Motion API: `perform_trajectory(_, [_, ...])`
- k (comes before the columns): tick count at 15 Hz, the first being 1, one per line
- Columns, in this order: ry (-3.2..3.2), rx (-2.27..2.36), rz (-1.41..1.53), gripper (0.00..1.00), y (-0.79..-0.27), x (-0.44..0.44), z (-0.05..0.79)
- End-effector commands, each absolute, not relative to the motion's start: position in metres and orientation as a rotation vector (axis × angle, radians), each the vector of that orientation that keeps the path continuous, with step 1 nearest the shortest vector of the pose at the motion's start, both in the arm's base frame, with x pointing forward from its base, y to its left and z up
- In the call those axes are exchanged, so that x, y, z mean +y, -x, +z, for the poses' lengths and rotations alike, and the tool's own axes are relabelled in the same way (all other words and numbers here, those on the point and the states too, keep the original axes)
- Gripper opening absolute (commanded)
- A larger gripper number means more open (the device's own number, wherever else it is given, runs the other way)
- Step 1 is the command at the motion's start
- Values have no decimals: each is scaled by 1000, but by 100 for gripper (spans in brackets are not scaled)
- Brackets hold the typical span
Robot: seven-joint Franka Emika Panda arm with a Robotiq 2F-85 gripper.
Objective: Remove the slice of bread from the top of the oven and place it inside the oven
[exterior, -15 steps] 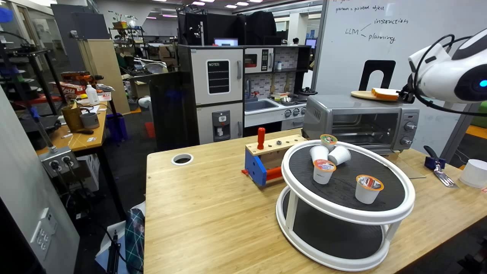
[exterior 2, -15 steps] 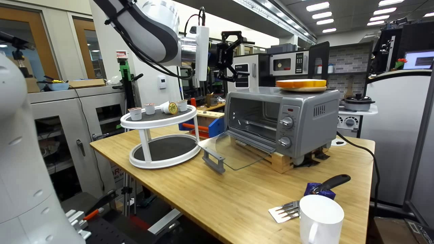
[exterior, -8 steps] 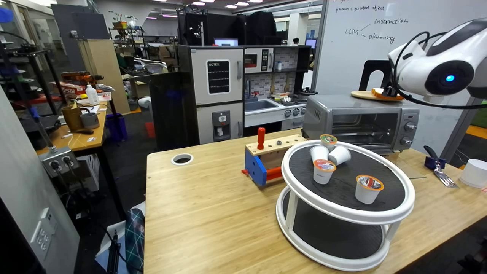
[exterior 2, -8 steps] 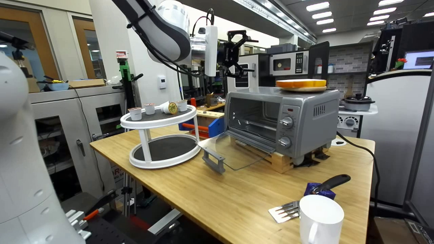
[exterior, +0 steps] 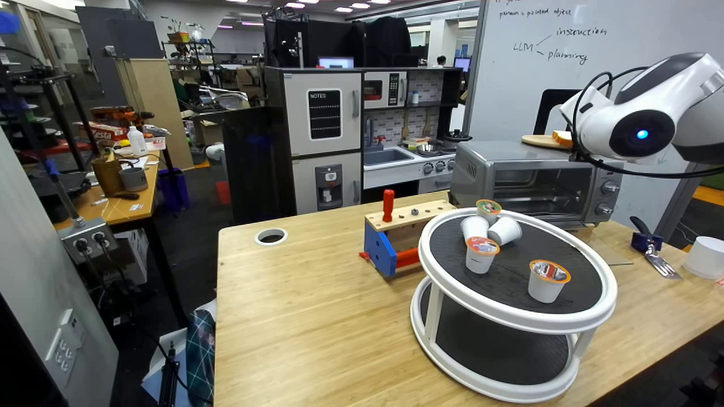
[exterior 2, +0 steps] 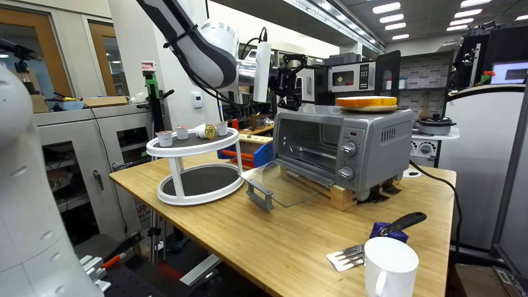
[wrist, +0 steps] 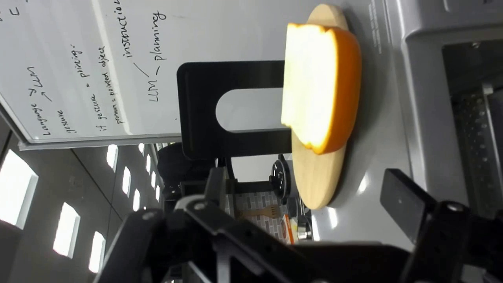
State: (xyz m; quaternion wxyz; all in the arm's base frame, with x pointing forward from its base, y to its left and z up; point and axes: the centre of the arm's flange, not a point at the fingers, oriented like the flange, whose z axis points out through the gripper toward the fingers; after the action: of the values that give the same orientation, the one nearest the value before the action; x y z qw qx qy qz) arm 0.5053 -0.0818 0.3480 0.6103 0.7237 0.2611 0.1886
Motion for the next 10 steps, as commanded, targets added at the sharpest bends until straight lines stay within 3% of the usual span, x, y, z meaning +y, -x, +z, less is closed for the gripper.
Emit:
perform_trajectory(1, [-1644,608,323,100,-509,-93,348])
perform_trajectory(10, [-1672,512,273,100,-525,-85,368])
